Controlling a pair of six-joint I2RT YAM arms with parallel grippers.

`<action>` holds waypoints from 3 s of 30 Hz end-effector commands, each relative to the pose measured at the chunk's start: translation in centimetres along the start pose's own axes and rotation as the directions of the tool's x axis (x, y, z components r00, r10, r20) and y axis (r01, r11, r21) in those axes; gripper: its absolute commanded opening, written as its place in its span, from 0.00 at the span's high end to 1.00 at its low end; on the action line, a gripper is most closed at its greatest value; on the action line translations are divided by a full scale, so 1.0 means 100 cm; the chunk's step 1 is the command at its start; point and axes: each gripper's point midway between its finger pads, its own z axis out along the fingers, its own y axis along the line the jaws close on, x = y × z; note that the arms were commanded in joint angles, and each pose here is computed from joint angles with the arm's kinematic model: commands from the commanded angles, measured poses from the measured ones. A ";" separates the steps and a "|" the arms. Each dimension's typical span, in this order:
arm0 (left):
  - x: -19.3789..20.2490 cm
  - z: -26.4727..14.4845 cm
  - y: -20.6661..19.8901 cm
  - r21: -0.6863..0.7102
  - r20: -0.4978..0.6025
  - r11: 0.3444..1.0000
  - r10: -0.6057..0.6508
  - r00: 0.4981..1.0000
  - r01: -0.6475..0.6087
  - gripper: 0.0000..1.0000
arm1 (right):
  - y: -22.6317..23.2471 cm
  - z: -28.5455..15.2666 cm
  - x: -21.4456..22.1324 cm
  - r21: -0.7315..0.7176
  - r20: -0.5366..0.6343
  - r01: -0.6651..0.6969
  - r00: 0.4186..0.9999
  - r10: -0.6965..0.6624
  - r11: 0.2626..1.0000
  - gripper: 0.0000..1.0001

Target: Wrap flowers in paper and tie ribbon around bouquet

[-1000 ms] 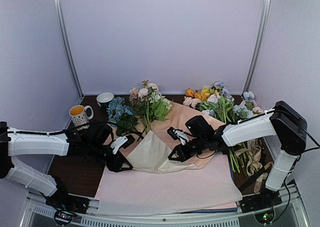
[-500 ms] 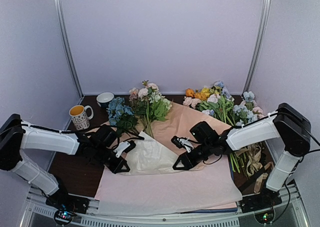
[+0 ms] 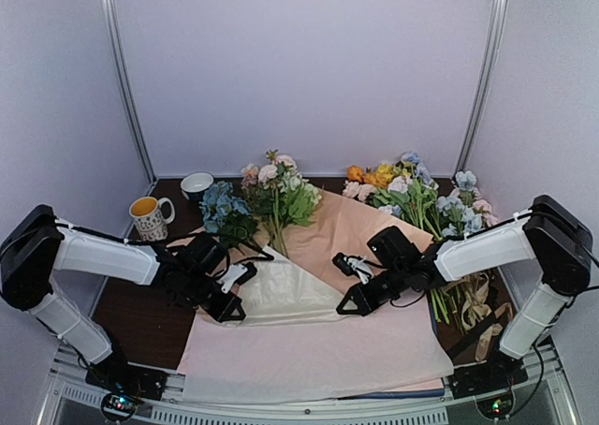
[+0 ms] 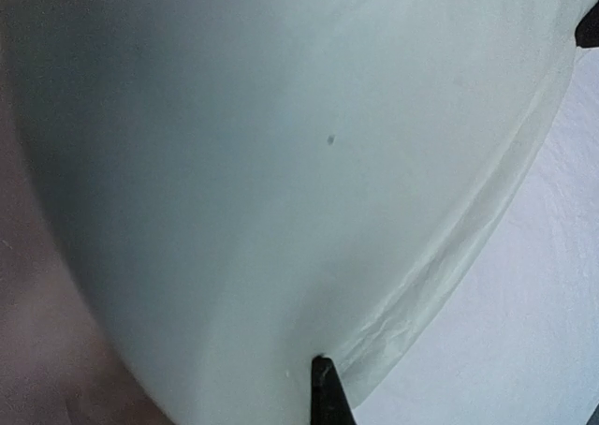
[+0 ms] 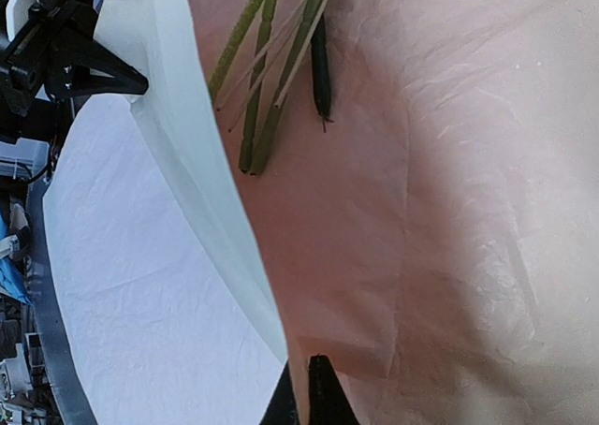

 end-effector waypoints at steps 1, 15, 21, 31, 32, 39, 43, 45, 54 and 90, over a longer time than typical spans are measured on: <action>0.034 0.005 0.029 -0.108 -0.129 0.989 -0.112 0.985 0.098 1.00 | -0.041 -0.002 0.021 0.164 -0.050 -0.124 0.990 0.133 0.979 1.00; 0.014 -0.011 0.019 -0.078 -0.054 0.992 -0.104 0.993 0.100 0.61 | -0.053 -0.002 0.031 0.201 -0.039 -0.241 0.966 0.254 0.949 1.00; 0.019 -0.015 0.011 -0.032 -0.042 0.990 -0.136 0.990 0.135 0.65 | -0.047 -0.003 0.029 0.177 -0.048 -0.245 0.965 0.257 0.953 1.00; 0.026 -0.016 -0.002 0.051 -0.034 0.990 -0.126 0.991 0.128 0.64 | -0.042 -0.008 0.027 0.173 -0.065 -0.231 0.967 0.245 0.957 1.00; 0.028 -0.014 0.000 0.044 -0.042 0.990 -0.130 0.991 0.132 0.72 | -0.041 -0.009 0.027 0.174 -0.068 -0.229 0.967 0.244 0.958 1.00; 0.040 -0.015 0.010 -0.025 -0.102 0.989 -0.146 0.984 0.144 1.00 | -0.043 -0.020 0.032 0.205 -0.088 -0.221 0.966 0.243 0.953 1.00; 0.052 -0.014 0.015 -0.058 -0.161 0.990 -0.138 0.977 0.131 1.00 | -0.050 -0.023 0.041 0.232 -0.104 -0.232 0.960 0.261 0.945 1.00; 0.054 -0.012 0.016 -0.059 -0.176 0.990 -0.134 0.975 0.125 1.00 | -0.053 -0.022 0.045 0.241 -0.110 -0.239 0.956 0.272 0.940 1.00; 0.048 -0.001 0.007 0.007 -0.209 0.993 -0.117 0.971 0.121 1.00 | -0.056 -0.032 0.033 0.301 -0.107 -0.207 0.963 0.249 0.931 0.86; -0.001 -0.047 -0.006 0.015 -0.008 0.993 -0.113 0.994 0.113 0.46 | 0.040 0.105 -0.081 0.080 -0.068 -0.081 0.994 0.087 0.993 0.93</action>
